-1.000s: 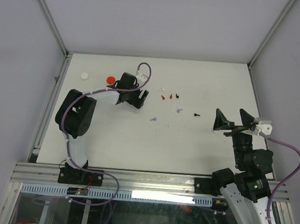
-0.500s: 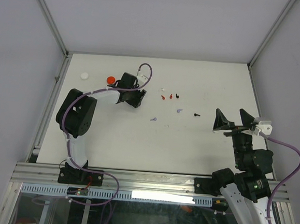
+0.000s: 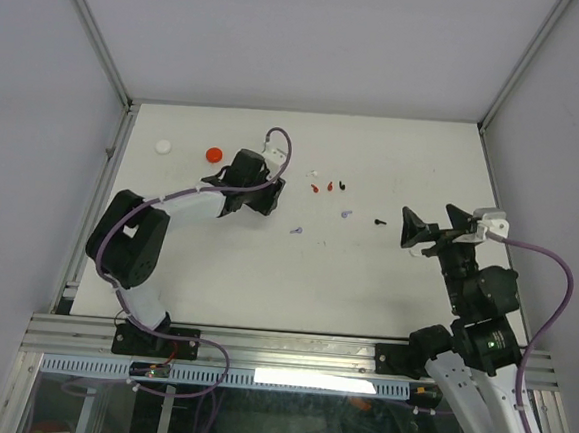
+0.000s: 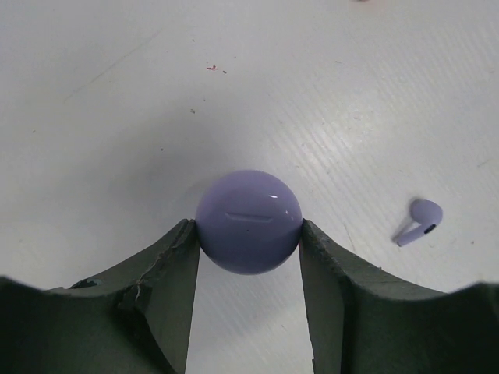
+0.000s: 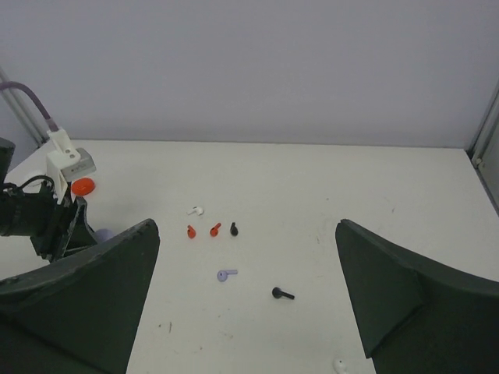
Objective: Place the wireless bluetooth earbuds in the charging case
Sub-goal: Pick up the charging case at the center of the board.
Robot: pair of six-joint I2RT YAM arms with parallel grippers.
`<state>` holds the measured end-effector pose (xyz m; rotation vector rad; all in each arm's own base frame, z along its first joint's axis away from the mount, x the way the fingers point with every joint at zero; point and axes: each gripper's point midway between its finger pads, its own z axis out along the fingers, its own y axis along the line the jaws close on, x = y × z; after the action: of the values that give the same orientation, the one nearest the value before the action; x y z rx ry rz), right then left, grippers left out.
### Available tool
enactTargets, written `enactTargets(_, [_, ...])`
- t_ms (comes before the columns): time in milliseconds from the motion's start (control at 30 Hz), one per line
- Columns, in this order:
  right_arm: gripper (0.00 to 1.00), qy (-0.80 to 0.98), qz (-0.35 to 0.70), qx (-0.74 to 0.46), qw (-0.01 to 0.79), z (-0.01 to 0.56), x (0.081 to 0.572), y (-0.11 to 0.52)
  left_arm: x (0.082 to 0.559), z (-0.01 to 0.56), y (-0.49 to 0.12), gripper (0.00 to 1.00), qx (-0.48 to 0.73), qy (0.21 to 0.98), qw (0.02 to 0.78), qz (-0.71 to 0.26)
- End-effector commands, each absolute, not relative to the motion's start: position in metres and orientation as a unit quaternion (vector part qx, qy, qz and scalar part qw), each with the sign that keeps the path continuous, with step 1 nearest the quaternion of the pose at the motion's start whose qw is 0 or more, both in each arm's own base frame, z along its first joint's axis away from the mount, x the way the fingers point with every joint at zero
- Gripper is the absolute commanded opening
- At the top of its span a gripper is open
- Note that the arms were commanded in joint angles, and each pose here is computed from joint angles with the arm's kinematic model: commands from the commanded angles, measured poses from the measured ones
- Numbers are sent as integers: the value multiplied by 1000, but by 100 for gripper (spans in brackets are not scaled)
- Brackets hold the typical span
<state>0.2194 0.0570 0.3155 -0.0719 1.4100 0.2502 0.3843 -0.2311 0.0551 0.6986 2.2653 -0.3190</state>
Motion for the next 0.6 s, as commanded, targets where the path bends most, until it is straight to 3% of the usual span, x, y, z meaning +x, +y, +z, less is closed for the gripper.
enactTargets(0, [99, 646, 158, -55, 745, 335, 222, 77, 391, 120, -245, 35, 227, 841, 468, -147])
enactTargets(267, [99, 689, 221, -125, 678, 337, 233, 119, 357, 165, -262, 36, 201, 796, 538, -193])
enactTargets(567, [99, 713, 310, -186, 601, 338, 240, 166, 306, 216, -294, 28, 227, 725, 603, -242])
